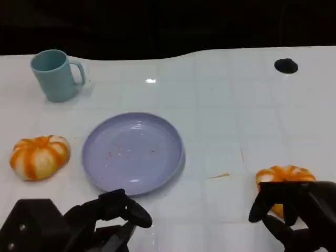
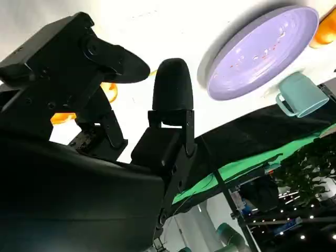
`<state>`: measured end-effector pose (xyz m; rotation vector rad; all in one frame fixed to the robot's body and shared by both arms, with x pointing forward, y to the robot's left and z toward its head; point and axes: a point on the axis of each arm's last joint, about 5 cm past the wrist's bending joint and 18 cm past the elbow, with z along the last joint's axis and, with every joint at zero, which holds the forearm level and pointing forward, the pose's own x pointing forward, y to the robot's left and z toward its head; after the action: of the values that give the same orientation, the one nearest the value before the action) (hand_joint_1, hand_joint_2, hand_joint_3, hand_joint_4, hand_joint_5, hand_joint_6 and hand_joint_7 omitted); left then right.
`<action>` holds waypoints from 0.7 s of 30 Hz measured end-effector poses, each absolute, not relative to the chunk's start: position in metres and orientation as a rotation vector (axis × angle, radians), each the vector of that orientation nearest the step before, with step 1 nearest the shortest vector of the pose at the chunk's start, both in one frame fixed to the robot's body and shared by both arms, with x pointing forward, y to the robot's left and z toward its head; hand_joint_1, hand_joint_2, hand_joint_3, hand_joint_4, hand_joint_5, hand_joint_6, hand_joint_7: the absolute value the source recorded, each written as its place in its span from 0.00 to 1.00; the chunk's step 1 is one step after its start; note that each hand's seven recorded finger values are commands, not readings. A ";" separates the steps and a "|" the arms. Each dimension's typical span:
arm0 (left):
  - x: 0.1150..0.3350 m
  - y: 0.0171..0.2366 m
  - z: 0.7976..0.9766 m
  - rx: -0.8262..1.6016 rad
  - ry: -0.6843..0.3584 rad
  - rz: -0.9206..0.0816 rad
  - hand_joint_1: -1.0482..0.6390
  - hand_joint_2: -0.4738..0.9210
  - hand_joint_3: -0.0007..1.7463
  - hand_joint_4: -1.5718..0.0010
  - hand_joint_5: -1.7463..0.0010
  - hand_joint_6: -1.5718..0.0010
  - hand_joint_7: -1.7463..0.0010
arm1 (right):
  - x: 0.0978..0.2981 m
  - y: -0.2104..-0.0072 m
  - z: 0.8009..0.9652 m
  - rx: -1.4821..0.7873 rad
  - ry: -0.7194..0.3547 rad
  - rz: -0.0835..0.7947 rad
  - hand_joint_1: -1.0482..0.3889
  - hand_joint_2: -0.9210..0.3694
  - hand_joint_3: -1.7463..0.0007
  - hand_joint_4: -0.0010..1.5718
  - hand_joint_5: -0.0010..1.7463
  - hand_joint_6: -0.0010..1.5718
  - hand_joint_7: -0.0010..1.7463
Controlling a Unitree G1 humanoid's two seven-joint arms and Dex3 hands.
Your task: Grasp the bread from the table and place it into the plate.
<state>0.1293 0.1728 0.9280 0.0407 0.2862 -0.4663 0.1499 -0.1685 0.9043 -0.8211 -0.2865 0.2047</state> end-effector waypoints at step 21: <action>0.129 0.173 0.928 0.044 0.286 -0.466 0.38 1.00 0.33 0.57 0.00 0.69 0.09 | 0.150 -0.168 0.915 -0.855 -0.304 0.178 0.58 0.47 0.44 0.55 0.67 0.65 0.32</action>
<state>0.1295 0.1734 0.9281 0.0439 0.2863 -0.4662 0.1499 -0.1678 0.9151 -0.8552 -0.3044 0.1777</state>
